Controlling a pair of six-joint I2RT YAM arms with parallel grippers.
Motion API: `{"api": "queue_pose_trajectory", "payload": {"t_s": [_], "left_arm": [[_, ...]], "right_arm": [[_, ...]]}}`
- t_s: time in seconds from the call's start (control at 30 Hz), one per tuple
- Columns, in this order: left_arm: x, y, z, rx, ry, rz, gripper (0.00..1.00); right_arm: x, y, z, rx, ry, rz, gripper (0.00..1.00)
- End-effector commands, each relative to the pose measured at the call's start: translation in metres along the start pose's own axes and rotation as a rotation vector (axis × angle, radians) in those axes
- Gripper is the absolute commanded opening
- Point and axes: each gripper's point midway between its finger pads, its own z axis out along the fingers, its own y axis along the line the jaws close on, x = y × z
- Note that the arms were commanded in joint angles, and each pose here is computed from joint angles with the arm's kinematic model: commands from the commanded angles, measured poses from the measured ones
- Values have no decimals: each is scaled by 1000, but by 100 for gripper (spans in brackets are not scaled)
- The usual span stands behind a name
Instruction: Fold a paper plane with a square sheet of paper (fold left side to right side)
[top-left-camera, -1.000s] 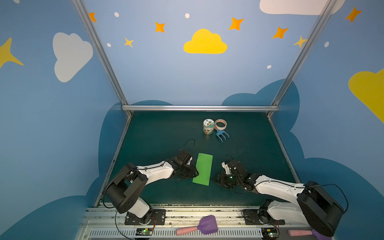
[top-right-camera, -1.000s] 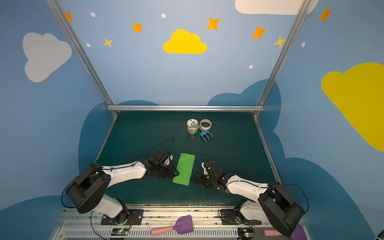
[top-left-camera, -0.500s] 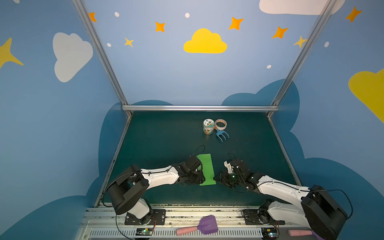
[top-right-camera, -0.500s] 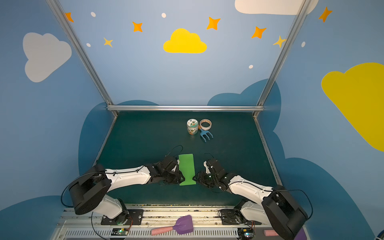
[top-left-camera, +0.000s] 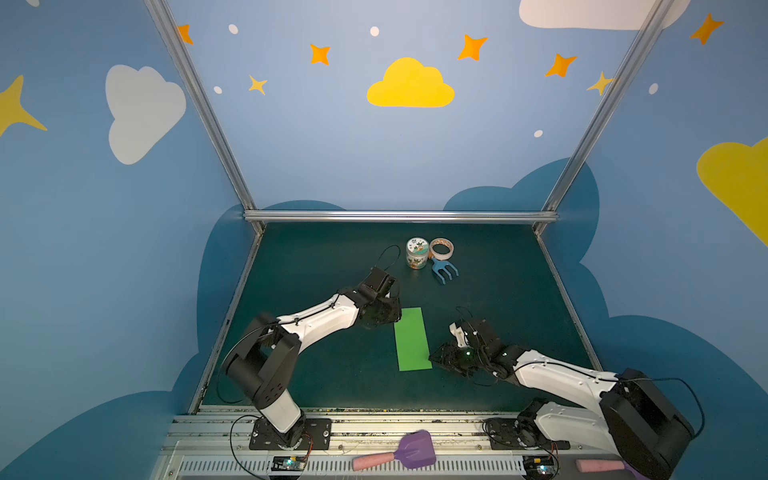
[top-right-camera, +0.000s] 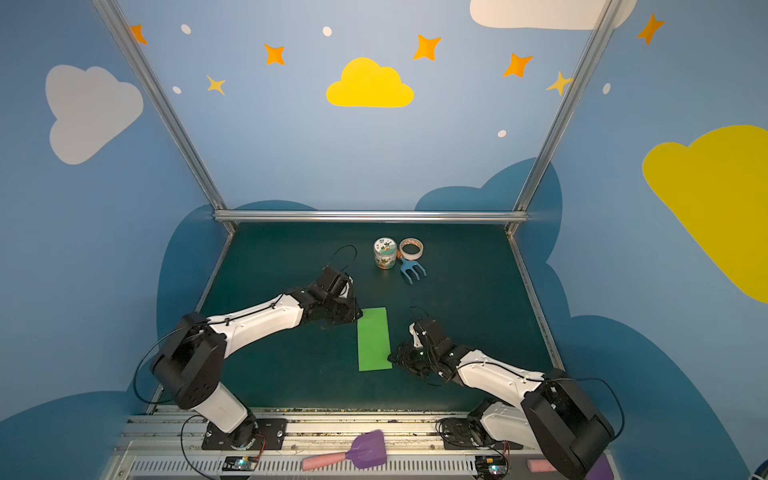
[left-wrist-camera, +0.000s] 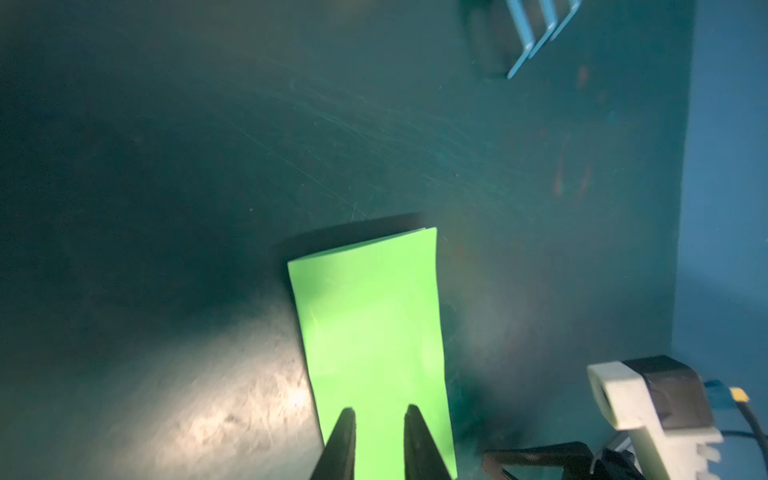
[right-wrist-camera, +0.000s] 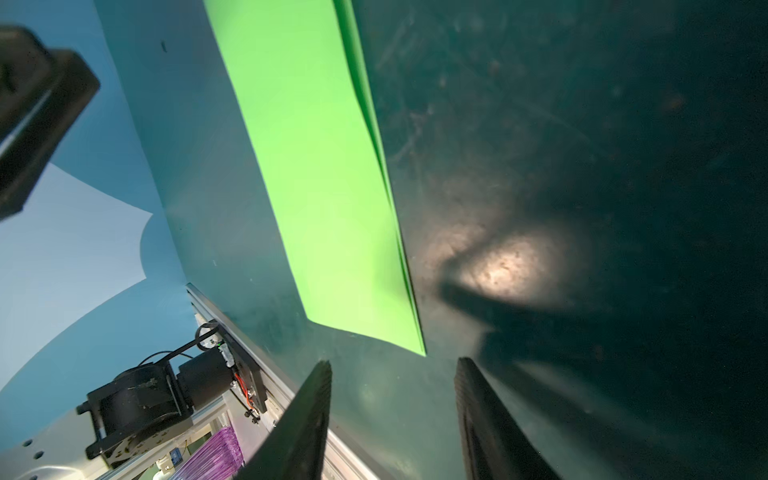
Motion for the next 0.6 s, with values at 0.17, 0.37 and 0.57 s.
{"api": "queue_pose_trajectory", "payload": {"t_s": [0.17, 0.37, 0.57], "left_arm": [[-4, 1, 25, 33, 89, 51, 21], [0, 12, 41, 14, 113, 42, 19], [6, 24, 54, -9, 130, 22, 16]], "right_arm": [[0, 5, 7, -24, 22, -11, 48], [1, 3, 12, -24, 35, 2, 48], [4, 3, 15, -30, 44, 16, 48]]}}
